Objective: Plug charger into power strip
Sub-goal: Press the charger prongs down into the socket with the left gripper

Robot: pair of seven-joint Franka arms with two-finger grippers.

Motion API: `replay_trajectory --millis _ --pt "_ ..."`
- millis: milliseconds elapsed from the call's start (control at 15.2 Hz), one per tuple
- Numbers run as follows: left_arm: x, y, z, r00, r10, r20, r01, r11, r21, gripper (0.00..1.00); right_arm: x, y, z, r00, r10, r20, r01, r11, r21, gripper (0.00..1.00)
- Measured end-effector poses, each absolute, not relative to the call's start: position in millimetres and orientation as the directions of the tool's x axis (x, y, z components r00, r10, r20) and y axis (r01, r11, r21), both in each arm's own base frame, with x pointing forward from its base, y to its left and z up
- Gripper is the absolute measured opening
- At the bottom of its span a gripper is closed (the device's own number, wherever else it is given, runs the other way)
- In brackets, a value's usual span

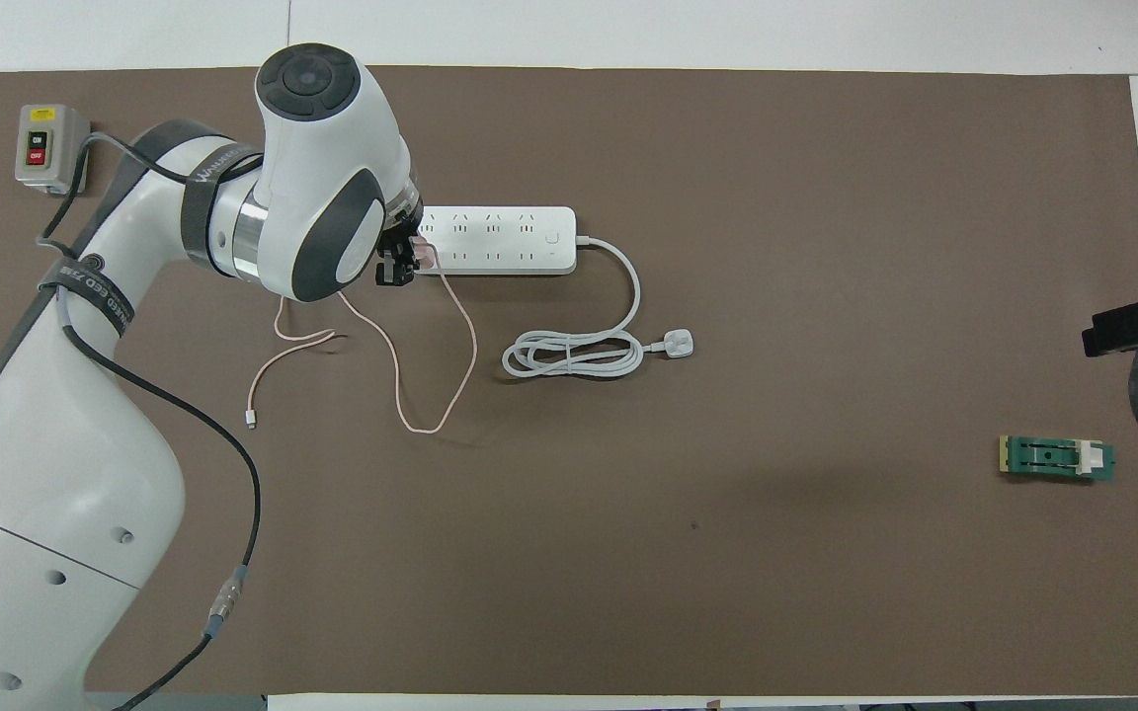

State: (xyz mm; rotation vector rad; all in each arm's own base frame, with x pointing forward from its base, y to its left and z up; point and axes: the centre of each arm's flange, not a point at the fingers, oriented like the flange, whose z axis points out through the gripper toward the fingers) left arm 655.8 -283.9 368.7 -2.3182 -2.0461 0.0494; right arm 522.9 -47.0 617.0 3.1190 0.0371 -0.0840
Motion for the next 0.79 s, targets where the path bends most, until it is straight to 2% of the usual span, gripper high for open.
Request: replay_trajectory --millis 792 --pt "669 -273 382 0.126 0.991 -0.035 0.992 -0.126 -0.001 0.31 523 -47 617 0.998 0.022 -0.056 0.023 -1.000 0.020 1.00"
